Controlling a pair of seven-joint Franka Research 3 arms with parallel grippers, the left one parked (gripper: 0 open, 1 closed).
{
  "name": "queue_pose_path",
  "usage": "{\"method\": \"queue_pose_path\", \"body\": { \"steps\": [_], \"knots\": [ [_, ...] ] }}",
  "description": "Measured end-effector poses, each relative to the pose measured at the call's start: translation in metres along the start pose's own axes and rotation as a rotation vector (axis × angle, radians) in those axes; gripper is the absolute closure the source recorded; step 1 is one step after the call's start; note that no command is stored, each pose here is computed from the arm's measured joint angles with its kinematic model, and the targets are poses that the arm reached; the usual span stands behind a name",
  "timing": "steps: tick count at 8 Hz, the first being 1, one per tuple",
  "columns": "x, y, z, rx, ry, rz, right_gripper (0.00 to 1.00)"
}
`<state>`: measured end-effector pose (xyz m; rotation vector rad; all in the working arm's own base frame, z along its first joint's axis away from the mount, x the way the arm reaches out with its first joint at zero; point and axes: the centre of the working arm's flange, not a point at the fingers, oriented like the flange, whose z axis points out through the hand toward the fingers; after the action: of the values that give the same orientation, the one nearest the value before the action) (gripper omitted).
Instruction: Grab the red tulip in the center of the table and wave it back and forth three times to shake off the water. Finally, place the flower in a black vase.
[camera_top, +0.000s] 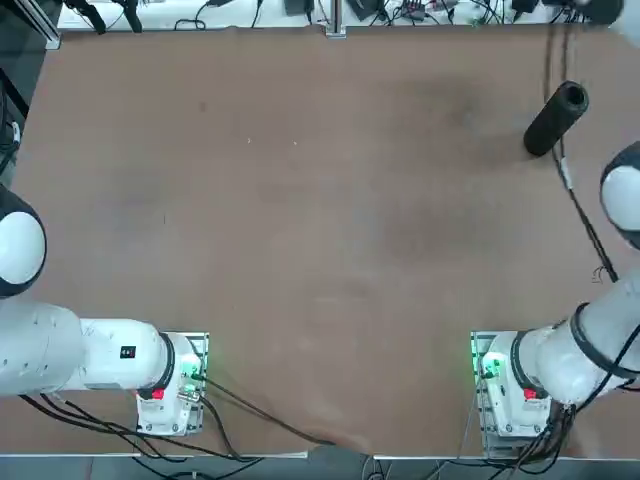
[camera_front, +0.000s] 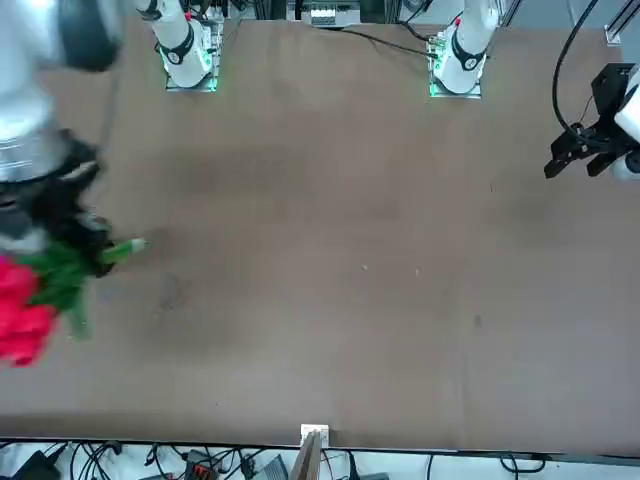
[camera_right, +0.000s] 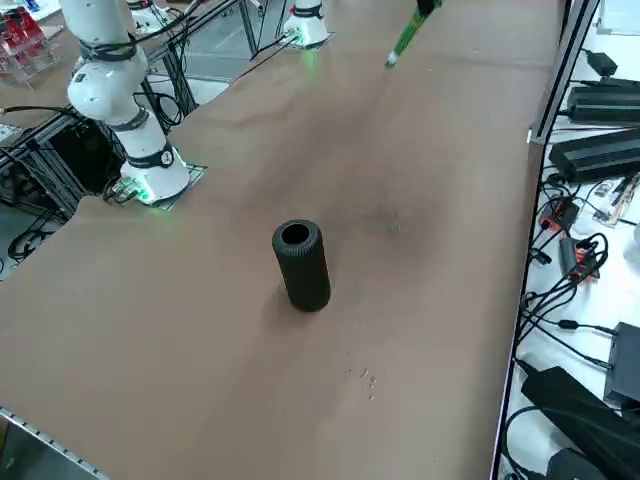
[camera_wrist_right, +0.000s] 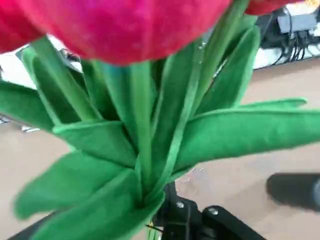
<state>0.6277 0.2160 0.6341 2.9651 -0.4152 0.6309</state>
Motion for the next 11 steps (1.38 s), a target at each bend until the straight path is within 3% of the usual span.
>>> {"method": "queue_pose_path", "body": {
  "steps": [1, 3, 8, 11],
  "knots": [
    [-0.022, -0.025, -0.007, -0.02, -0.01, 0.035, 0.86],
    [-0.021, -0.012, -0.003, -0.081, -0.036, 0.096, 0.86],
    [0.08, 0.208, 0.018, -0.208, -0.017, 0.055, 0.86],
    [0.102, 0.309, 0.029, -0.12, -0.044, 0.004, 0.86]
  ]
}}
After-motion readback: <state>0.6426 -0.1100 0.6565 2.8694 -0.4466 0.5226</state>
